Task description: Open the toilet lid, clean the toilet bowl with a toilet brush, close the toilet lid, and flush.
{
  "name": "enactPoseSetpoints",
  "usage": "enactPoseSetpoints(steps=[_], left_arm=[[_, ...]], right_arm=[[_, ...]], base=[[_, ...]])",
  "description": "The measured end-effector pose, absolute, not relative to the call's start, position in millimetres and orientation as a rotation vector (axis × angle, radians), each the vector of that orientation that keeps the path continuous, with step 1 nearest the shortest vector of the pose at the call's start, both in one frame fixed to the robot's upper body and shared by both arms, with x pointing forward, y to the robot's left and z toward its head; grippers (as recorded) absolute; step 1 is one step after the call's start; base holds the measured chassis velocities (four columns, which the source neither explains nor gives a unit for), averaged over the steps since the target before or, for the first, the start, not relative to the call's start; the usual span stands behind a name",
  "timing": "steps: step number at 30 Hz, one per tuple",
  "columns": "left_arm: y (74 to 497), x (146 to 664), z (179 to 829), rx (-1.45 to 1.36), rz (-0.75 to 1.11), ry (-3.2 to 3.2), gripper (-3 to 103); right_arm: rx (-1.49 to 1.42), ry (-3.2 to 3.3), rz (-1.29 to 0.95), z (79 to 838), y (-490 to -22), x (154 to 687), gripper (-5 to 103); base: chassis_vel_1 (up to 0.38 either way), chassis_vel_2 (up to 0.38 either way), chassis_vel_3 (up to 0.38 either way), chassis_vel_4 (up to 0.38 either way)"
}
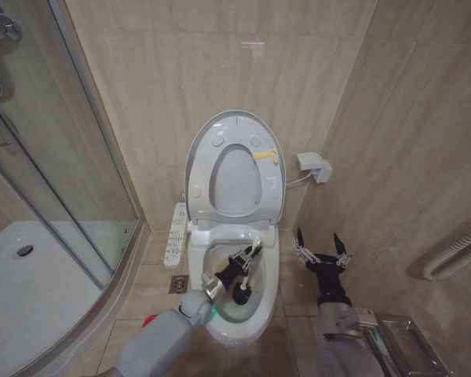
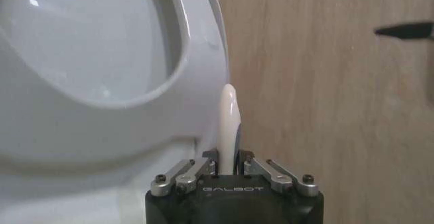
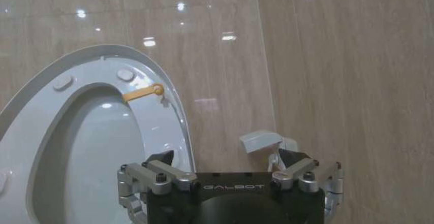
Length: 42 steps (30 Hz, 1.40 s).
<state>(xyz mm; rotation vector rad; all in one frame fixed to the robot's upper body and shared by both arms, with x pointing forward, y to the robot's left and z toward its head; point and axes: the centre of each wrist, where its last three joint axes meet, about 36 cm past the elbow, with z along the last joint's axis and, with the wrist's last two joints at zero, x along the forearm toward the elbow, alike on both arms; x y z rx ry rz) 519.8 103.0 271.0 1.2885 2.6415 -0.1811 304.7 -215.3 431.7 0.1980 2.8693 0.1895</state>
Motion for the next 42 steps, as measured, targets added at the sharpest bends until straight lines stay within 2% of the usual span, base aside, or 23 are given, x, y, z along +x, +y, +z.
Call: enactPoseSetpoints(steps=[4, 11, 20, 28, 37, 42], left_arm=[[97.3, 524.1, 273.9, 1.281, -0.189, 2.637, 18], [99.1, 507.6, 238.5, 1.304, -0.184, 2.695, 18], [87.5, 531.5, 274.2, 1.261, -0.212, 2.633, 18], [86.5, 516.3, 248.9, 1.292, -0.215, 2.673, 18], [88.6, 542.4, 279.0, 1.257, -0.203, 2.62, 18], [87.6, 527.2, 257.8, 1.326, -0.21, 2.631, 18]], right_arm=[[0.198, 2.869, 0.189, 431.7, -215.3, 304.7, 100], [0.198, 2.869, 0.19, 431.7, -215.3, 304.7, 100], [0.198, 2.869, 0.189, 431.7, -215.3, 304.7, 100], [0.198, 2.869, 0.19, 431.7, -215.3, 304.7, 100], [0.198, 2.869, 0.19, 431.7, -215.3, 304.7, 100], [0.198, 2.869, 0.189, 431.7, -215.3, 304.7, 100]], base=[[0.0, 0.0, 0.0, 0.0], [0.0, 0.0, 0.0, 0.0], [0.0, 0.0, 0.0, 0.0], [0.0, 0.0, 0.0, 0.0], [0.0, 0.0, 0.0, 0.0], [0.0, 0.0, 0.0, 0.0]])
